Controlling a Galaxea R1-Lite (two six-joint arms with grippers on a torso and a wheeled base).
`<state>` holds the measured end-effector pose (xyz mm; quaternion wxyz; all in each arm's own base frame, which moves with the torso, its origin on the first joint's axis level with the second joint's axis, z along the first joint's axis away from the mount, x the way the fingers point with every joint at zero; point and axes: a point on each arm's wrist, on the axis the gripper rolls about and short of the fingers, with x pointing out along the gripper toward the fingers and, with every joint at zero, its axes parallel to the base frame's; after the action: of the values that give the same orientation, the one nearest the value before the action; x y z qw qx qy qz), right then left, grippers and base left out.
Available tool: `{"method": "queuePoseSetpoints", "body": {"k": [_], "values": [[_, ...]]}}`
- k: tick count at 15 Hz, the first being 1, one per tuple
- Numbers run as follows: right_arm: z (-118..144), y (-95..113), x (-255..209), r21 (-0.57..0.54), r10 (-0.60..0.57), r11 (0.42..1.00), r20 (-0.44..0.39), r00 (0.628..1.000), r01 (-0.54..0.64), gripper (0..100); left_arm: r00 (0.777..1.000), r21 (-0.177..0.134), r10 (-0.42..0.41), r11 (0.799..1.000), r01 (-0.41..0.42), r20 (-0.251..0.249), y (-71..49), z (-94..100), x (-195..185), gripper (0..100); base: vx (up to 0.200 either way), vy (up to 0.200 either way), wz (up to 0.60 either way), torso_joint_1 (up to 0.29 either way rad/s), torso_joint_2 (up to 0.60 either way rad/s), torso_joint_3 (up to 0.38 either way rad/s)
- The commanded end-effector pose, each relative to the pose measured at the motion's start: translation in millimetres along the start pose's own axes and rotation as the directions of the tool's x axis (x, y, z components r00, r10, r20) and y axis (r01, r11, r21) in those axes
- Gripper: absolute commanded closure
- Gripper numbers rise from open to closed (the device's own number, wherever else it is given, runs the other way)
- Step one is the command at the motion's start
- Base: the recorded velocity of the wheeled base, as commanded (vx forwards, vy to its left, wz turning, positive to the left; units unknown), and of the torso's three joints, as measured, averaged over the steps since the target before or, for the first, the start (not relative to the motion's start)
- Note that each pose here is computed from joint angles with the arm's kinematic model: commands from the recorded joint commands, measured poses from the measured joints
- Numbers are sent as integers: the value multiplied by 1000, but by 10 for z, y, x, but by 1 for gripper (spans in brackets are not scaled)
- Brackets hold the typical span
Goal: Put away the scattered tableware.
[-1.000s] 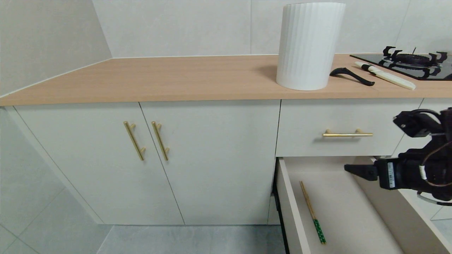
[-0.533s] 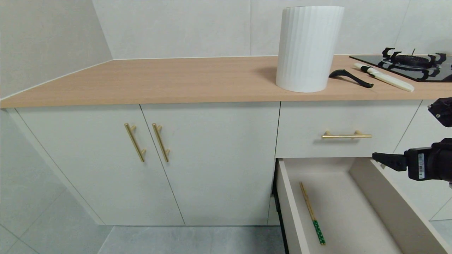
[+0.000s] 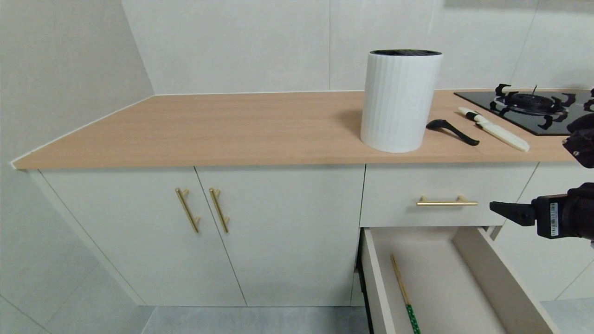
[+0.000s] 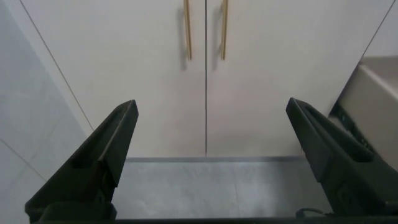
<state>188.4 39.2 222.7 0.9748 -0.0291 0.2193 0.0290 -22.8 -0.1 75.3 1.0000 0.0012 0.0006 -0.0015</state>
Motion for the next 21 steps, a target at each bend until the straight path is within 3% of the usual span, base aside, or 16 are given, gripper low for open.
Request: {"method": "queuePoseSetpoints", "body": {"k": [1,12,16,18,21], "values": [[-33,10,65,-7,0,1000,-27,1000,0,0,1000,1,0,1000,0,0,0,0,0,0,0,0,0,178,-466,-305],[-95,32,151,-14,3,1000,-39,999,-4,0,1000,1,0,1000,0,0,0,0,0,0,0,0,0,197,-486,-284],[-169,58,309,-51,1,999,-86,996,-6,0,1000,1,0,1000,0,-2,0,1,1,0,0,0,0,63,-139,-79],[-152,87,503,-52,-1,999,-63,998,-3,0,1000,1,0,1000,0,0,0,0,0,0,0,0,0,0,0,0],[82,62,957,-47,-16,999,48,999,18,0,1000,1,0,1000,0,0,0,0,0,0,0,0,0,0,0,0]]}}
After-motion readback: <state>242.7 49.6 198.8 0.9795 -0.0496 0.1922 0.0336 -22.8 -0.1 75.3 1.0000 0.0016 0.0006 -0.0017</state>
